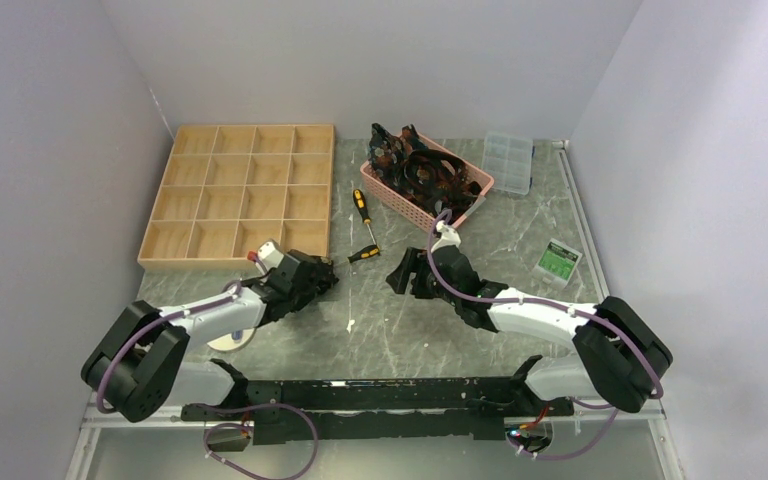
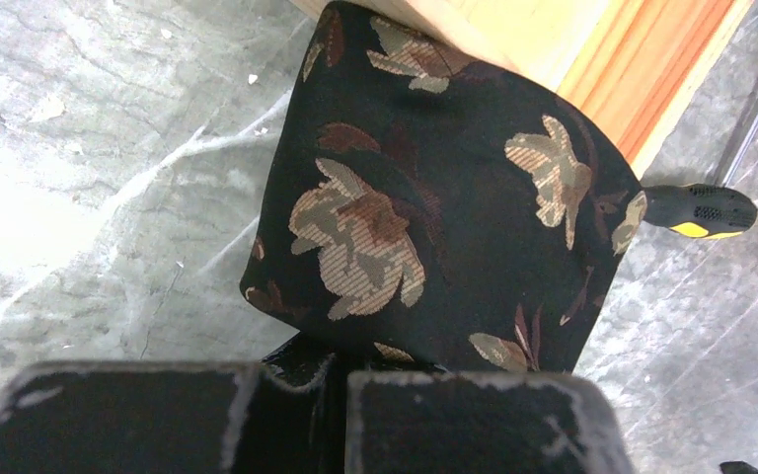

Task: Roll the ties
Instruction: Roll the tie at the center of the board.

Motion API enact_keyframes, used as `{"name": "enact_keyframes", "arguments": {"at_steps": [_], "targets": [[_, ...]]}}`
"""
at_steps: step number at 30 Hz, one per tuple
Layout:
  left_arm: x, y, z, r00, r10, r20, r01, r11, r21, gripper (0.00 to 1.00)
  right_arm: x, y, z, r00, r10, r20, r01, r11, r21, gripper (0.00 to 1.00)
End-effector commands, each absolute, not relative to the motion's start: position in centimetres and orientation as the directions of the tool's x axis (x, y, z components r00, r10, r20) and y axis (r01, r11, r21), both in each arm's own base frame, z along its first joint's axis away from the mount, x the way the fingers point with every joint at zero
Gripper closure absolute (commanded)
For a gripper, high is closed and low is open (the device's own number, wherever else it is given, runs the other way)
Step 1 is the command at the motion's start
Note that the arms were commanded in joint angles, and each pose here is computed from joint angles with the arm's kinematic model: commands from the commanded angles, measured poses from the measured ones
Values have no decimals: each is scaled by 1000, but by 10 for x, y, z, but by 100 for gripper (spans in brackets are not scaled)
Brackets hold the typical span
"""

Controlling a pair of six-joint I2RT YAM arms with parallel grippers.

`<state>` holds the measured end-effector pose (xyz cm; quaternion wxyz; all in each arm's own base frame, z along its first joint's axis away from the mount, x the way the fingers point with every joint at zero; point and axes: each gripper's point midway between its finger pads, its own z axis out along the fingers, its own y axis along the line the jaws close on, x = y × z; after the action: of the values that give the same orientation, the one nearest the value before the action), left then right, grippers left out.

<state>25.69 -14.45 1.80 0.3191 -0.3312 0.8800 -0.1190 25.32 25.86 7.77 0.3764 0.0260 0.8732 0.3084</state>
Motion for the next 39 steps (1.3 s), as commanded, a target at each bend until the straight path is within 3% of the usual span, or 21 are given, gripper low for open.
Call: {"name": "enact_keyframes", "arguments": {"at_steps": [1,7,11,16,22,24,28,30,34,39], "targets": [[247,-118,-3,-570,-666,-481,-559,744,-367,97,255,270,86,-713,281,-643,-225,776,589,26],[247,-122,2,-609,-645,-462,-514,764,-390,97,250,286,92,-730,238,-641,-276,755,595,26],[221,-128,1,-669,-625,-403,-487,778,-398,96,248,309,108,-739,202,-642,-330,723,607,25],[184,-120,14,-711,-614,-344,-488,782,-386,85,259,345,129,-737,180,-651,-380,686,620,24],[171,-98,62,-677,-614,-406,-487,787,-379,74,279,387,122,-767,145,-624,-392,665,636,24],[179,-86,79,-627,-621,-471,-492,784,-378,62,284,400,120,-772,135,-621,-400,657,640,24],[209,-85,109,-573,-596,-562,-406,802,-437,25,295,418,115,-774,112,-623,-411,659,630,25],[228,-86,121,-551,-599,-581,-373,800,-471,14,297,421,109,-780,103,-618,-408,666,625,25],[253,-87,126,-590,-584,-557,-334,805,-490,8,299,423,97,-787,89,-610,-404,674,619,25],[271,-101,107,-702,-554,-447,-250,780,-573,10,297,425,76,-809,62,-585,-391,686,614,25]]}}
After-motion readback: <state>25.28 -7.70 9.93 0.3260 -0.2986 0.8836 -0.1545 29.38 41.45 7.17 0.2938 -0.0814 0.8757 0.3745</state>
